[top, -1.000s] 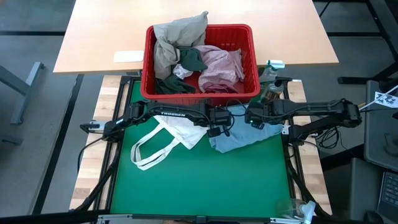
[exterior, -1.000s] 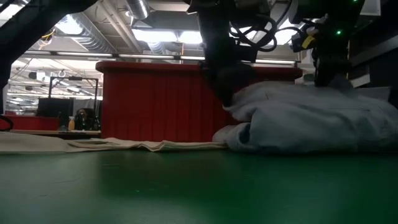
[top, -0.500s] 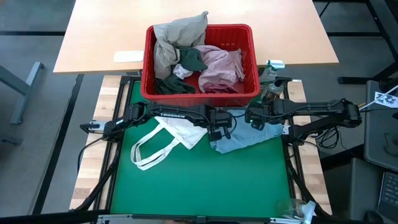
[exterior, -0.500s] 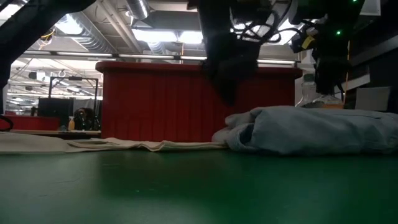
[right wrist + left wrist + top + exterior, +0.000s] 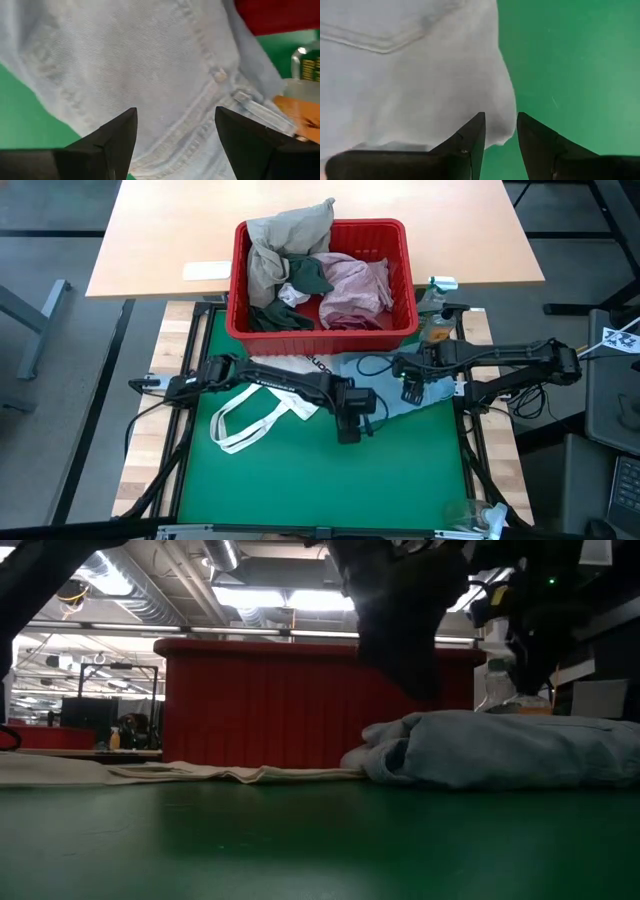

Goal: Fold laundry
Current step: Fold the blue jeans

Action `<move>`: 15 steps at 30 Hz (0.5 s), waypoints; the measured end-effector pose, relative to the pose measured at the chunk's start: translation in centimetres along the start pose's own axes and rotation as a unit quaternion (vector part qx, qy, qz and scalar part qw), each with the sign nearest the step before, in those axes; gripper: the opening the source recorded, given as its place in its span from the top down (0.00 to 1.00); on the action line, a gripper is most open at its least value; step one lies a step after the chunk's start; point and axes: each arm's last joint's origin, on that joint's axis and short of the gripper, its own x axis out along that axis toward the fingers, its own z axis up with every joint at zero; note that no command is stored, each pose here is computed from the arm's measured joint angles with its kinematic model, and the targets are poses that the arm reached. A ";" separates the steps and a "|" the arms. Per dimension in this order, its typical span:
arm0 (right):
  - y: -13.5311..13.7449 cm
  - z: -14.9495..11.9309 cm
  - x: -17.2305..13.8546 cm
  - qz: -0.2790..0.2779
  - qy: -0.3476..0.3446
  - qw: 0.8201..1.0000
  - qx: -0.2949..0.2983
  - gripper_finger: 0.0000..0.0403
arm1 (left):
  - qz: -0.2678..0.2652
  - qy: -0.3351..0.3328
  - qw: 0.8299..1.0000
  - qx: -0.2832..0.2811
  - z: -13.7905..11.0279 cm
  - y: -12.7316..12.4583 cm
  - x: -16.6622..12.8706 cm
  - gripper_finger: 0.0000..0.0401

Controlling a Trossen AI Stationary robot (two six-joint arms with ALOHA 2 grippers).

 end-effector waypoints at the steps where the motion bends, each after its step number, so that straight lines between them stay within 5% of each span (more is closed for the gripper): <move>1: 0.1 0.0 0.0 0.008 -0.001 1.000 0.001 0.34 | 0.003 0.001 1.000 0.002 -0.4 -0.1 0.5 0.73; 15: 0.5 0.1 0.0 0.084 0.013 0.996 0.001 0.34 | 0.039 0.048 0.998 0.003 -5.2 0.2 5.0 0.73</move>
